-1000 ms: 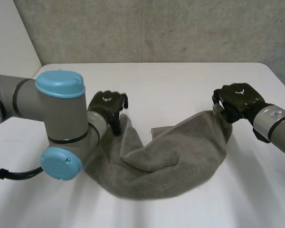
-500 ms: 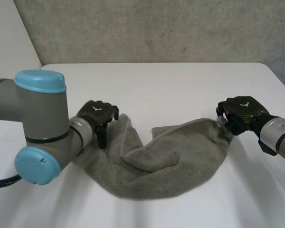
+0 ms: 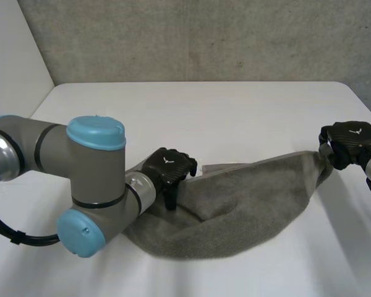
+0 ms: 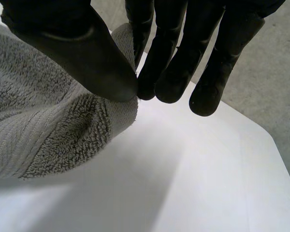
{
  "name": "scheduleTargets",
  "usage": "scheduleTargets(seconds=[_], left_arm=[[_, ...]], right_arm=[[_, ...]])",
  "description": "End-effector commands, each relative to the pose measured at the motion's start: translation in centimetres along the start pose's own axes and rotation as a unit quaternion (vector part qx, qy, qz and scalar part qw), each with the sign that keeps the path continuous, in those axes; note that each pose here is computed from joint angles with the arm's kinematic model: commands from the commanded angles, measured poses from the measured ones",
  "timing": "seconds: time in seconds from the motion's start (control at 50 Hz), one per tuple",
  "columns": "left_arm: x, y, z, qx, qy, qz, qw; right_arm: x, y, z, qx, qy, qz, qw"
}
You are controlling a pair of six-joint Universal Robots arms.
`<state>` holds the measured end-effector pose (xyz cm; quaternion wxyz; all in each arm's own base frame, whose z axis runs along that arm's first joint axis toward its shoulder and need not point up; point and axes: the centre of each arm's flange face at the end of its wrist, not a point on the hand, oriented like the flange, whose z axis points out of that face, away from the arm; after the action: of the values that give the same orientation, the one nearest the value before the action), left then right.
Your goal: Fold the towel.
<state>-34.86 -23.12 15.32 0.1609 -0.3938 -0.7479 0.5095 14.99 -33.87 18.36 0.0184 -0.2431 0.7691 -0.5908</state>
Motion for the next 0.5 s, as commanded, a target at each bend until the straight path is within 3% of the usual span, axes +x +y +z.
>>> scheduleTargets(seconds=[0.02,0.34,0.4,0.44,0.46,0.48,0.5], left_arm=[[0.2,0.4,0.8,-0.003,0.000,0.002,1.000],[-1.0,0.8,4.5,0.006,-0.035,0.010,0.999],[-1.9,-0.9,5.1,0.037,-0.049,0.030,0.998],[-2.7,-2.6,5.3,0.066,-0.068,0.046,0.994],[-4.1,-4.8,5.4,0.104,-0.104,0.061,0.987],[-5.8,-7.2,5.4,0.145,-0.152,0.074,0.975],[-5.8,-7.2,5.4,0.145,-0.152,0.074,0.975]], right_arm=[[-0.2,0.1,-0.2,-0.001,-0.005,0.002,1.000],[0.2,-1.5,0.1,0.028,-0.006,-0.007,1.000],[0.4,-3.1,0.5,0.057,-0.002,-0.017,0.998],[0.4,-6.7,1.4,0.139,0.006,-0.040,0.989],[0.4,-6.7,1.4,0.139,0.006,-0.040,0.989],[0.6,-9.1,1.8,0.200,0.015,-0.045,0.979],[0.6,-9.1,1.8,0.201,0.015,-0.045,0.978]])
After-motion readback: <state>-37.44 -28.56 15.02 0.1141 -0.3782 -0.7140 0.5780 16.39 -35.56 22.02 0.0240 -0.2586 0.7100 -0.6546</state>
